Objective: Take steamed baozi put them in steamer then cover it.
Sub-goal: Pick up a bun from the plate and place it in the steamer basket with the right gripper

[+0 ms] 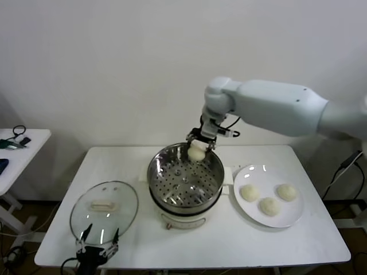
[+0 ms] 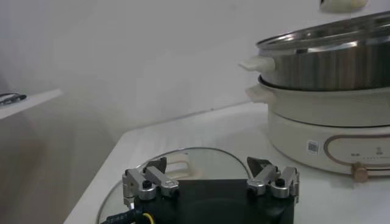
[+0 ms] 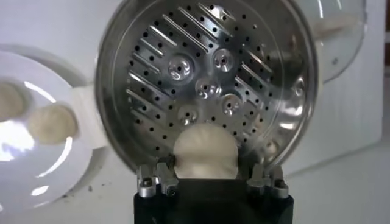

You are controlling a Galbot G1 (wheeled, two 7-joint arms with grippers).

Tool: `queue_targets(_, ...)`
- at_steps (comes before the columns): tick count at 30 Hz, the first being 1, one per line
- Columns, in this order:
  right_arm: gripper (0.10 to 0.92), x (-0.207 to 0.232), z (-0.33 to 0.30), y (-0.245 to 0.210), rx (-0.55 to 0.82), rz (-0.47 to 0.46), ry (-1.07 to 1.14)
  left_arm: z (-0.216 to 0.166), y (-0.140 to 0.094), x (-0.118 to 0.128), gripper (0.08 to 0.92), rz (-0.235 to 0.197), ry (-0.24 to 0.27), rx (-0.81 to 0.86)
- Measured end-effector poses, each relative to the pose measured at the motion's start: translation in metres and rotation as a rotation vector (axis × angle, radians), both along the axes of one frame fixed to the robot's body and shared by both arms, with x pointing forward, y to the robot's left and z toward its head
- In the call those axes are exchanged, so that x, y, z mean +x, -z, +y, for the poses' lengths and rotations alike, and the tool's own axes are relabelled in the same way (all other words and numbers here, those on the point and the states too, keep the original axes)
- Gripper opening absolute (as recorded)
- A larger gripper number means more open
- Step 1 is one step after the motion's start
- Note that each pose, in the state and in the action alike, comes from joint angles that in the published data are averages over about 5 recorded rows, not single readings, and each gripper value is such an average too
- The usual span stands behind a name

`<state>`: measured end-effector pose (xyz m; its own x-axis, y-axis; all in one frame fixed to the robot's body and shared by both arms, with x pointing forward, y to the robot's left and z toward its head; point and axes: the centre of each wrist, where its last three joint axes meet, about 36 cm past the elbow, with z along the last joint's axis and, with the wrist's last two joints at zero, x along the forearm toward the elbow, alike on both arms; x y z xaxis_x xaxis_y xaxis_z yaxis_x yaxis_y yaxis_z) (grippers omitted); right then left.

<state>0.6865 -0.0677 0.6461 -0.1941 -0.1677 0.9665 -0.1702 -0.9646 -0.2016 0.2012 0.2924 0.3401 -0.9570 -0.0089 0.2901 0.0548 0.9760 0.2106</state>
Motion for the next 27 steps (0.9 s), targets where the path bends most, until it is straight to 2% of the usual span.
queue_targets(9,0.685,0.016,0.025,0.041,-0.037,0.005,-0.055,0.000,0.000,0.000,0.823,-0.006,-0.004,-0.004)
queue_targets(16,0.706,0.023,0.030,0.055,-0.051,0.020,-0.060,-0.001,0.000,0.001,0.823,-0.008,-0.007,-0.008)
queue_targets(21,0.806,0.027,0.030,0.049,-0.023,0.025,-0.052,-0.002,0.000,0.001,0.823,-0.007,-0.008,-0.011)
queue_targets(27,0.822,0.032,0.013,0.009,0.026,0.042,0.015,-0.003,0.000,0.001,0.823,-0.006,-0.005,-0.009)
